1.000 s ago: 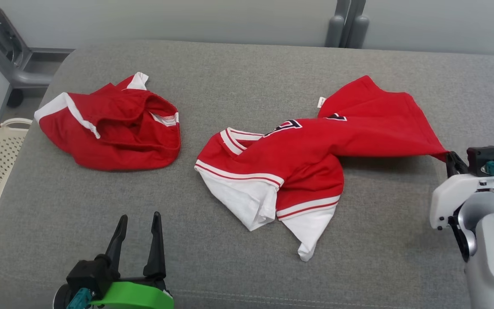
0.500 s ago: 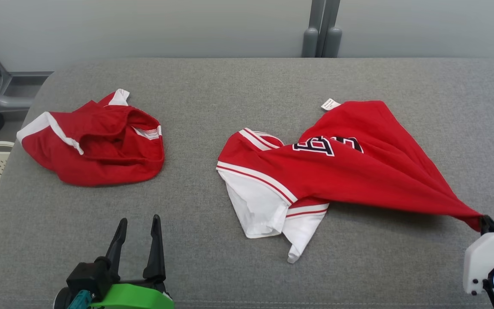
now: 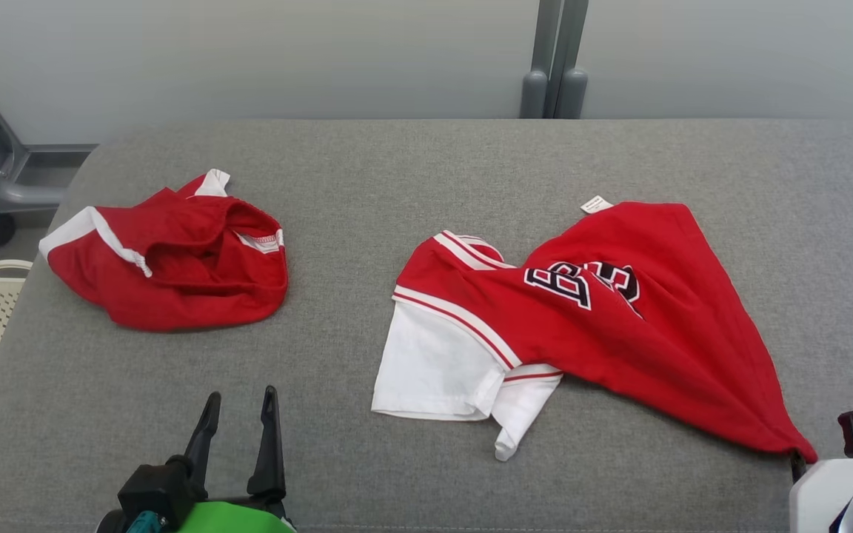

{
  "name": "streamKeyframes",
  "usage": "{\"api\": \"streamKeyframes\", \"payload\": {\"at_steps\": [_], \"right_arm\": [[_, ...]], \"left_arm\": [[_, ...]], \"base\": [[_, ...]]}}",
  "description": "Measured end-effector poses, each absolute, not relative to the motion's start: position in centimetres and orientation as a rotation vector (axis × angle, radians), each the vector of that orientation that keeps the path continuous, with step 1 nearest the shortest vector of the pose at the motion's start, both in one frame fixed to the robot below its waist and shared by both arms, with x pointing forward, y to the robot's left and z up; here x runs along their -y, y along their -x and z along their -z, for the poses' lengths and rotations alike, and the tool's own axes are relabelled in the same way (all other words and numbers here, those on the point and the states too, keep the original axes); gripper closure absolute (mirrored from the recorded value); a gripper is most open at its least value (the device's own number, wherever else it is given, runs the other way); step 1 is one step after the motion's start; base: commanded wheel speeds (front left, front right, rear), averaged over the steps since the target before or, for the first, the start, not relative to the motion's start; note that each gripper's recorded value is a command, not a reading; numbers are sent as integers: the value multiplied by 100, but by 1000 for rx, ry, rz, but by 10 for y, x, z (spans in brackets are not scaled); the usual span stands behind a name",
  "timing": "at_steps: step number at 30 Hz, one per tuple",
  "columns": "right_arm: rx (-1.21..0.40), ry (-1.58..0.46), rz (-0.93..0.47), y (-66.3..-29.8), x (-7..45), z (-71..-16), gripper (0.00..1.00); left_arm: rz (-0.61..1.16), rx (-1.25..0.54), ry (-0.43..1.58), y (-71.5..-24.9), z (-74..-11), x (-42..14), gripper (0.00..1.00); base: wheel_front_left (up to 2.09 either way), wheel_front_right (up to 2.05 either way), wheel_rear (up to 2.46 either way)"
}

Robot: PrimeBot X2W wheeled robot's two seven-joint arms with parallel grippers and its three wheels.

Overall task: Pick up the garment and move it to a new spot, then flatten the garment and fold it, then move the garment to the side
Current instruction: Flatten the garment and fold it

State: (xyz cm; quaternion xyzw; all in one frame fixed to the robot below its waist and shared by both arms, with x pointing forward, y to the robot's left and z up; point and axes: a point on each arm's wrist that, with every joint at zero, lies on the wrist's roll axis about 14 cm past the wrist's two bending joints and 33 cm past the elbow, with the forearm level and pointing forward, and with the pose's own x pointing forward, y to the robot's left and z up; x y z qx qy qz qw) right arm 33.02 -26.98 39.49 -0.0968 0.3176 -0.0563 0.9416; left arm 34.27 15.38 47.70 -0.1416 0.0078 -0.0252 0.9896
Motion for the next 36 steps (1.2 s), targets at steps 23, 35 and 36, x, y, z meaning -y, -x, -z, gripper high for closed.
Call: {"api": "streamKeyframes", "payload": {"at_steps": [23,35,36], "right_arm": [[121,-282,7,-367,201,-528,0],[57,-144,-140,-353,161,-511,0],[53,-140,-144,-352,159,-510,0]], "left_arm": [[5,-20,295,-331,-474,-163,0],[-39,-53,241,-321,-465,-183,0],[-41,-56,235,-320,-464,-185,0]], "base": [[0,0,0],[0,0,0],[0,0,0]]}}
